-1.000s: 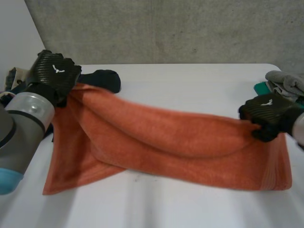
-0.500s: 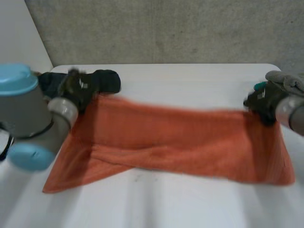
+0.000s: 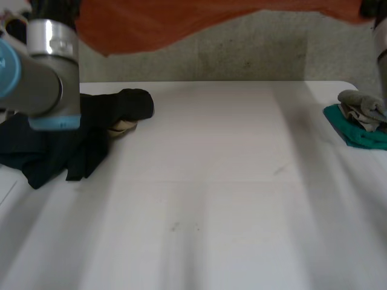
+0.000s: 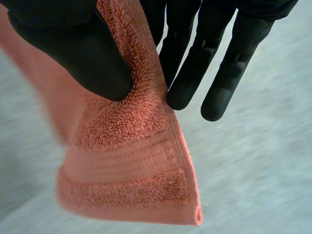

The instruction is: Fold the laundry.

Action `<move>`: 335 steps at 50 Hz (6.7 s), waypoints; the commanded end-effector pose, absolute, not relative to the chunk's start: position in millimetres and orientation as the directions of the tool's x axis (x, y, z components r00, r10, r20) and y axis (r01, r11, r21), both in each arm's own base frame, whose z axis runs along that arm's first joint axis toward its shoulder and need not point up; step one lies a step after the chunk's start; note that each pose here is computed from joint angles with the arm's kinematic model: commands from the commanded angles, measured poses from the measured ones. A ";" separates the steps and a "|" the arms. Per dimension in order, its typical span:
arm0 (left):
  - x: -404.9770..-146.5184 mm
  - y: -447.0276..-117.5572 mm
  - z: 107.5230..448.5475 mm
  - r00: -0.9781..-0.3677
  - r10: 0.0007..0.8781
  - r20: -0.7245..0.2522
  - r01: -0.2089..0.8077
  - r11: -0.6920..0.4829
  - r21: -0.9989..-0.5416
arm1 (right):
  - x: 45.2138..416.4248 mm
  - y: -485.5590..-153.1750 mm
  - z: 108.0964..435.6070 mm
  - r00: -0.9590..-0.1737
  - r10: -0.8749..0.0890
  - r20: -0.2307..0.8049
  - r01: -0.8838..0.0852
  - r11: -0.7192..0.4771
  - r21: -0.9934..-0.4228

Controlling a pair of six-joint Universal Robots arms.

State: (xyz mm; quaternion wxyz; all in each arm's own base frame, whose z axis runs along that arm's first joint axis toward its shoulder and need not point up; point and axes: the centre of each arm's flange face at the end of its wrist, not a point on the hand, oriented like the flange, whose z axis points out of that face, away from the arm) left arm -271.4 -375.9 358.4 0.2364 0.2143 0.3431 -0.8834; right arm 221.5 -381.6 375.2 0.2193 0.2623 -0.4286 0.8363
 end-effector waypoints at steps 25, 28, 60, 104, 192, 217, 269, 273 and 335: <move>-232.2 -238.7 149.1 -0.472 0.357 -0.806 0.818 -0.163 -0.551 | 196.2 -288.2 172.4 -0.510 -0.609 0.607 -0.827 0.153 -0.541; -220.9 -209.3 152.7 -0.439 0.426 -0.791 0.840 -0.118 -0.530 | 171.6 -269.1 183.1 -0.459 -0.646 0.611 -0.871 0.192 -0.452; -256.7 -318.1 138.0 -0.518 0.218 -0.827 0.831 -0.101 -0.547 | 193.2 -370.8 153.5 -0.415 -0.357 0.837 -0.876 -0.093 -0.474; -283.6 -265.8 189.6 -0.679 0.202 -0.706 0.655 -0.268 -0.706 | 125.7 -344.7 176.0 -0.737 -0.468 0.488 -0.620 0.180 -0.764; -278.0 -246.2 217.3 -0.727 0.190 -0.660 0.598 -0.299 -0.744 | 202.5 -350.6 218.1 -0.604 -0.271 0.750 -0.676 -0.325 -0.661; -294.3 -233.9 229.5 -0.729 0.208 -0.652 0.563 -0.360 -0.744 | 358.8 -189.2 138.8 -0.238 -0.664 0.708 -0.442 -0.576 -0.688; -312.6 -213.5 228.3 -0.768 0.273 -0.579 0.491 -0.329 -0.807 | 369.0 -185.8 139.3 -0.353 -0.701 0.620 -0.485 -0.429 -0.762; -315.7 -216.0 234.7 -0.796 0.285 -0.534 0.442 -0.329 -0.835 | 356.0 -200.4 175.6 -0.512 -0.687 0.516 -0.409 -0.333 -0.850; -356.9 -195.8 258.7 -0.739 0.537 -0.408 0.352 -0.208 -0.912 | 311.6 -223.2 201.9 -0.645 -0.669 0.369 -0.386 -0.132 -0.913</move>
